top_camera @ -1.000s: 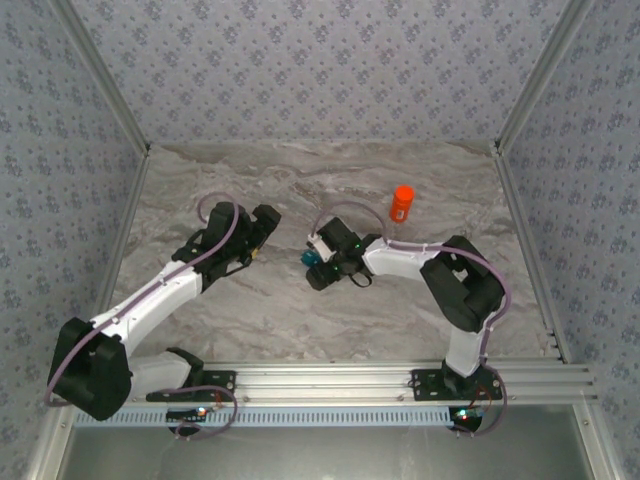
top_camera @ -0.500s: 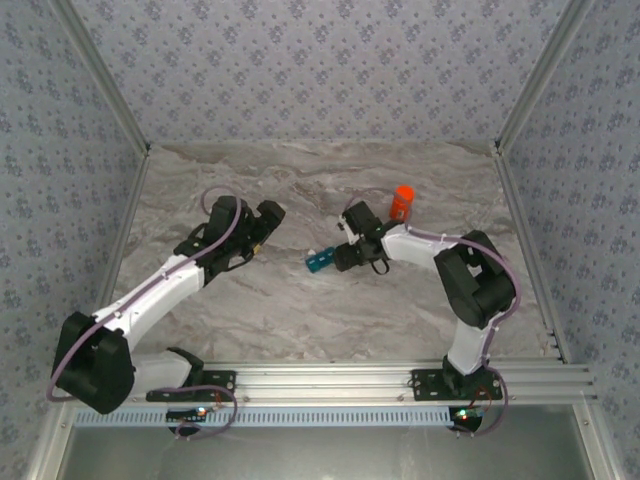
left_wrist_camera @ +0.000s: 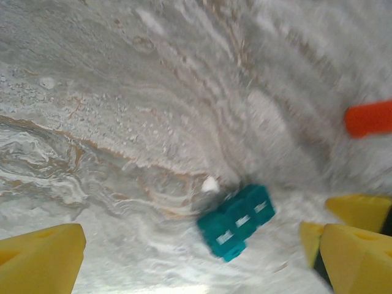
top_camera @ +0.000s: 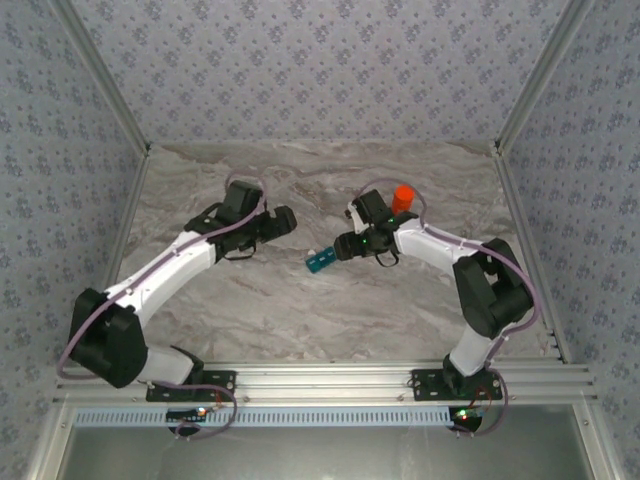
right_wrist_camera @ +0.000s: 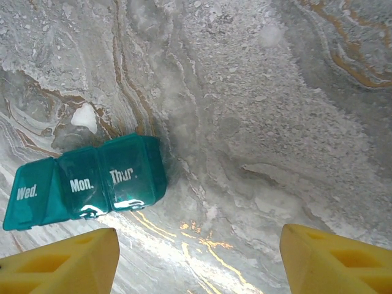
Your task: Sort the pills into containers
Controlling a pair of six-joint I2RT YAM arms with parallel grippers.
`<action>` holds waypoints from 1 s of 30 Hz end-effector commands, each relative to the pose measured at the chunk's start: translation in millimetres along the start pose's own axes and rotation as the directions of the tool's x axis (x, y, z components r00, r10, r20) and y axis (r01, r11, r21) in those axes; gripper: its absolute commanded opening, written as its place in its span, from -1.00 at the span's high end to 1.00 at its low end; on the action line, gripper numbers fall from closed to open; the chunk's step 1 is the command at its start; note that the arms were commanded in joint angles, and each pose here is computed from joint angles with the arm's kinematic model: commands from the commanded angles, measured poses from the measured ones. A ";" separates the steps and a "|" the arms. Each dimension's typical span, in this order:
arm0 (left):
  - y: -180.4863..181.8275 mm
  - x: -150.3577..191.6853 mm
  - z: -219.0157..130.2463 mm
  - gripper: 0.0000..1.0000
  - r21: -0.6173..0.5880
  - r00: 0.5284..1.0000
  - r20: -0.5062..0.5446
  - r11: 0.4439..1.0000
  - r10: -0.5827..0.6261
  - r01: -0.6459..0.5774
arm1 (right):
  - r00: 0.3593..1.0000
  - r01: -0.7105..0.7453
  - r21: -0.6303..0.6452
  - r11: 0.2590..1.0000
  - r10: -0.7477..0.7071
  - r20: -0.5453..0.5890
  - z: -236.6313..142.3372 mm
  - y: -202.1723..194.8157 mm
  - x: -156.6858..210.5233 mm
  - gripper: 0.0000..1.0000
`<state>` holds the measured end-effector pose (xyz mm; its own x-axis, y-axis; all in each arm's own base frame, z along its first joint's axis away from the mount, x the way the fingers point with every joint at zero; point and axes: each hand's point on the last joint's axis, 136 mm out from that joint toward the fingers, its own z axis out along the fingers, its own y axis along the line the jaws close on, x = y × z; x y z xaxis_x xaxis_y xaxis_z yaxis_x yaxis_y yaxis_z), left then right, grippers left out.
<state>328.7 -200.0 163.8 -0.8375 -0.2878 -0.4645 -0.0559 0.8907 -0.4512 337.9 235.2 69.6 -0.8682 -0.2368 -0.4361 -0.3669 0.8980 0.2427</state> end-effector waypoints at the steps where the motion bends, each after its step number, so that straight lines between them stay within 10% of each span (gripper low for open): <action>1: 1.6 22.0 2.3 -0.96 -0.084 0.959 -0.098 0.958 0.266 -0.275 | 0.999 -0.043 -0.057 0.997 0.042 -0.022 8.5 10.0 -6.2 -0.44; 13: -18.6 65.8 33.5 -0.96 -0.106 0.813 -0.210 0.814 0.543 -0.571 | 0.997 -0.059 -0.079 0.995 0.056 -0.047 28.6 15.9 -5.6 -0.44; 30: -24.9 92.0 67.0 -0.96 -0.084 0.742 -0.279 0.754 0.610 -0.651 | 0.993 -0.090 -0.067 0.994 0.084 -0.085 47.9 9.5 7.7 -0.43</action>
<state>285.0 -268.0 78.4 -0.8238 0.4029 -0.3988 0.4375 0.8992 0.0047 346.4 258.5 35.2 -0.9112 -0.1956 -0.3626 -0.3226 0.8861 0.3328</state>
